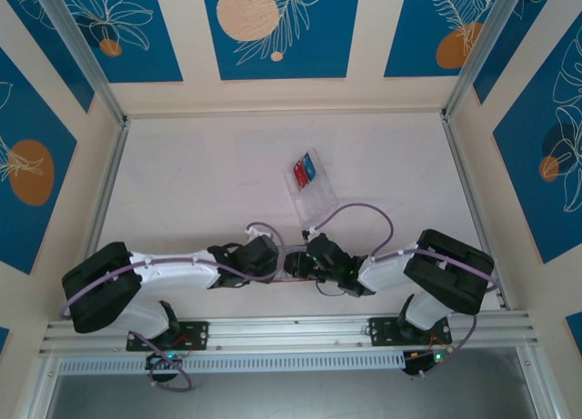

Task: Put the credit cards into the card holder
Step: Insert the credit card into the card slot, then flip over the card slot in the card holder.

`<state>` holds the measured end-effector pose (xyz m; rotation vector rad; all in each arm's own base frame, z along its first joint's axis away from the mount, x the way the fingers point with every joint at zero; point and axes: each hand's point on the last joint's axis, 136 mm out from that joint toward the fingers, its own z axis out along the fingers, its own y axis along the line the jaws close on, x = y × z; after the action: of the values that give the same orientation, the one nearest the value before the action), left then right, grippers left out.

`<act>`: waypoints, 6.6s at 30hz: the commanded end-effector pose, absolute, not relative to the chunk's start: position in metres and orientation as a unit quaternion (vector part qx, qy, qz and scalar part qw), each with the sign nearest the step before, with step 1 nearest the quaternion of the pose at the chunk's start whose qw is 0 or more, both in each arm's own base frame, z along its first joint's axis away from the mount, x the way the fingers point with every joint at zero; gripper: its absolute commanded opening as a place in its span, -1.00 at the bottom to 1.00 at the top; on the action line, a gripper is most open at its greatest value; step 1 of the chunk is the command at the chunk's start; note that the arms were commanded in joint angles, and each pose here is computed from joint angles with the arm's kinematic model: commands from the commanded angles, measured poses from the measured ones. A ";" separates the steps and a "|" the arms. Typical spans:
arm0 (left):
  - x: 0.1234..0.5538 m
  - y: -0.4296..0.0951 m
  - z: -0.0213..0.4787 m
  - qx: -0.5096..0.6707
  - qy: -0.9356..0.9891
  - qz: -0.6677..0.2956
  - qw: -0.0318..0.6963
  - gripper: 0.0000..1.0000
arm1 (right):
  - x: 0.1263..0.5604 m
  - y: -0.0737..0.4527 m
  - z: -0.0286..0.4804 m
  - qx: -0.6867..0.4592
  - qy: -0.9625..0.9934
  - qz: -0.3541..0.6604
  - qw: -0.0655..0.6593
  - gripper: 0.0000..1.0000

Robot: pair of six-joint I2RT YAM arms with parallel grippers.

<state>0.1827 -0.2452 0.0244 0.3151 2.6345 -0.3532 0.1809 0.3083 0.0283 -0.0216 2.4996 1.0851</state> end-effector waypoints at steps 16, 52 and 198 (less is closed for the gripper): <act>0.171 -0.230 0.046 0.094 0.949 -0.172 0.248 -0.30 | 0.168 0.265 0.058 -0.086 0.936 0.306 0.154 -0.62; 0.173 -0.234 0.007 0.106 0.962 -0.146 0.206 -0.55 | 0.183 0.324 0.040 -0.127 0.941 0.300 0.090 -1.00; 0.209 -0.243 0.074 0.155 0.953 -0.141 0.218 0.03 | 0.312 0.248 0.178 -0.076 0.949 0.191 0.237 -0.39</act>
<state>0.2076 -0.2391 0.0728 0.3611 2.6210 -0.3884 0.2948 0.2681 0.1567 -0.2125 2.6482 0.6113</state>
